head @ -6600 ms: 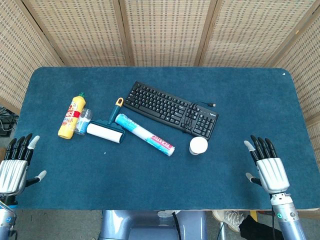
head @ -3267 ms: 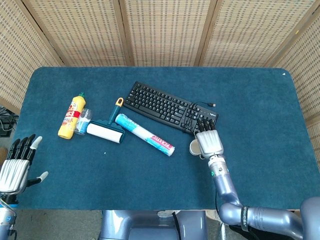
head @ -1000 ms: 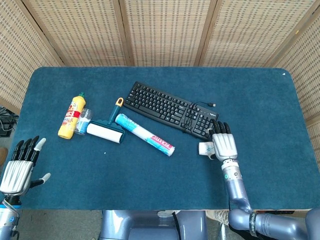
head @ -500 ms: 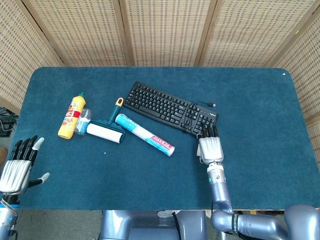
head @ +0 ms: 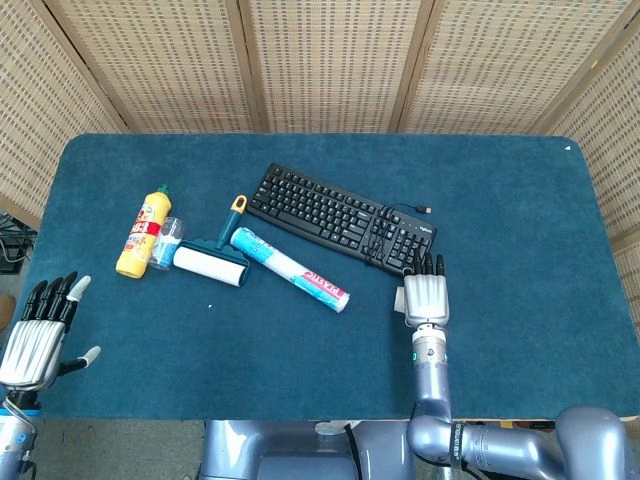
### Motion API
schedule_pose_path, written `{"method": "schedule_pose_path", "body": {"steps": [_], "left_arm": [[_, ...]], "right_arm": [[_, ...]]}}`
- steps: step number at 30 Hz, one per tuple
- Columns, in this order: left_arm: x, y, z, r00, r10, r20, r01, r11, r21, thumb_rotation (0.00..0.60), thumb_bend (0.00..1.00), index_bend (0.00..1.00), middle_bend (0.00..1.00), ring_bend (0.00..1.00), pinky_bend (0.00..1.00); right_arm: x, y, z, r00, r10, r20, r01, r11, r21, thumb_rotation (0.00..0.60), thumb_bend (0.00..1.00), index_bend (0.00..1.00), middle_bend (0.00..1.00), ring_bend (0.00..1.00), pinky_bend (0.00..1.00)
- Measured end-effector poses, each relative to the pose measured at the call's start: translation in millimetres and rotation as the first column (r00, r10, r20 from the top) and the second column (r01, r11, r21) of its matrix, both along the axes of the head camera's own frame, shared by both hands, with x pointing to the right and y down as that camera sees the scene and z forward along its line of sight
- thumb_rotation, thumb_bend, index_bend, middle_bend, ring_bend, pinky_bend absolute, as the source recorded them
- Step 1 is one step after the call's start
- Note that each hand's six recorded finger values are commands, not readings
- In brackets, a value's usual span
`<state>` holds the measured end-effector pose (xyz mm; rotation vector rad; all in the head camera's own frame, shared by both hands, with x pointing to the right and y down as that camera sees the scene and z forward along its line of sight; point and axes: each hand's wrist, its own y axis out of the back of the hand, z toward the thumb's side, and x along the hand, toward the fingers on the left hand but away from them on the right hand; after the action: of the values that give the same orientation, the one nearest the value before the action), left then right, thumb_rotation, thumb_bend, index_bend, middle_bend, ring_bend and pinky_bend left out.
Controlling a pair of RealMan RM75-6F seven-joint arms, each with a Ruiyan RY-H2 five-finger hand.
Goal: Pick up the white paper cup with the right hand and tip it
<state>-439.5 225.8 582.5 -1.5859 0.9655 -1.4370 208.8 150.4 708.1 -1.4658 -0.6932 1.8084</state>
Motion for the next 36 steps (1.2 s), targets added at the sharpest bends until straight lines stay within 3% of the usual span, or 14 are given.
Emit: {"method": "schedule_pose_path", "body": {"steps": [16,36], "left_arm": [[1.4,0.9,0.4,1.0,0.004,-0.004,-0.004,1.0,-0.002,0.6,0.17,0.0,0.0,0.0,0.0],[3.8,1.9,-4.7,0.999,0.013,-0.031,-0.012,1.0,0.007,0.6,0.18,0.0,0.0,0.0,0.0]], "right_arm": [[-12.9,-0.1,-0.3,1.0,-0.008,0.005,0.008,1.0,-0.005,0.6,0.23,0.4,0.0,0.0,0.0],[-7.9,-1.5,6.6,0.998,-0.002,-0.07,0.0,1.0,-0.02,0.6,0.24,0.5,0.02,0.0,0.0]]}}
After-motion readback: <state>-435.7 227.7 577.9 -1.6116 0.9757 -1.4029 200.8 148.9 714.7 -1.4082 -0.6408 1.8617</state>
